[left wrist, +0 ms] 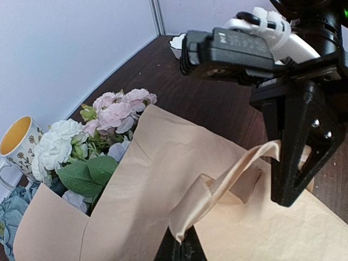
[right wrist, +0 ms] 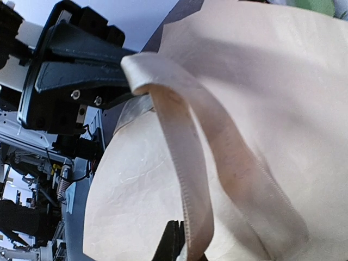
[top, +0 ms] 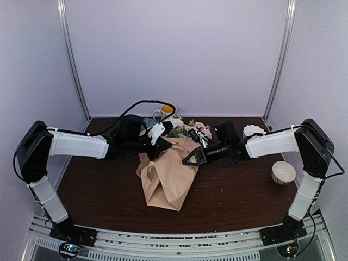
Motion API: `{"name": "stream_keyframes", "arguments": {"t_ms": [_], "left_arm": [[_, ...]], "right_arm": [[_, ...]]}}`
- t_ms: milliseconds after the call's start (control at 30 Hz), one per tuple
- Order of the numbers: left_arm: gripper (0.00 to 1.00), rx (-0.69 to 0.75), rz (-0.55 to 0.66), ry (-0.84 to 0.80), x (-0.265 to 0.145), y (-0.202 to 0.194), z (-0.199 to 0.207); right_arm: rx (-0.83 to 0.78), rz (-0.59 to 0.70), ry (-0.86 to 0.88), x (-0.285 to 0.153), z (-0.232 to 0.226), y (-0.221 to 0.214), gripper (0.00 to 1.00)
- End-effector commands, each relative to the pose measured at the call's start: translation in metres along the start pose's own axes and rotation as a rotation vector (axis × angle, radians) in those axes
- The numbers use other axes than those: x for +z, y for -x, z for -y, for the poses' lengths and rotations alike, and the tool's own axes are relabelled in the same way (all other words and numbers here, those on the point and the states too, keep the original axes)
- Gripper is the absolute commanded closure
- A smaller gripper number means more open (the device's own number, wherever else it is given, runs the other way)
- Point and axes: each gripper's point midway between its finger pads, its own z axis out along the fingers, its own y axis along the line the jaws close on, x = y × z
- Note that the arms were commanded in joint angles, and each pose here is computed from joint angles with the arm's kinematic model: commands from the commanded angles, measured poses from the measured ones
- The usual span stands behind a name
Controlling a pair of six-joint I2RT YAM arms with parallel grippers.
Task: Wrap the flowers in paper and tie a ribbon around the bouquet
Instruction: Cross the ribbon over the folded bouquet.
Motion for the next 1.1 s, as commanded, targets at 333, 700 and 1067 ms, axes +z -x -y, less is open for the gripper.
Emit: {"name": "stream_keyframes", "arguments": {"t_ms": [333,700,1067], "left_arm": [[1.00,-0.026,0.036,-0.005,-0.012,0.006,0.002],[1.00,-0.150,-0.070,0.134,0.012,-0.010,-0.030],[1.00,-0.191,-0.174,0.184,0.024,-0.038,-0.039]], "right_arm": [[0.046,0.185,-0.328,-0.002,0.067,0.050,0.90],[0.069,0.154,-0.405,0.001,0.083,0.055,0.64],[0.165,0.129,-0.379,-0.001,0.096,0.060,0.62]]}}
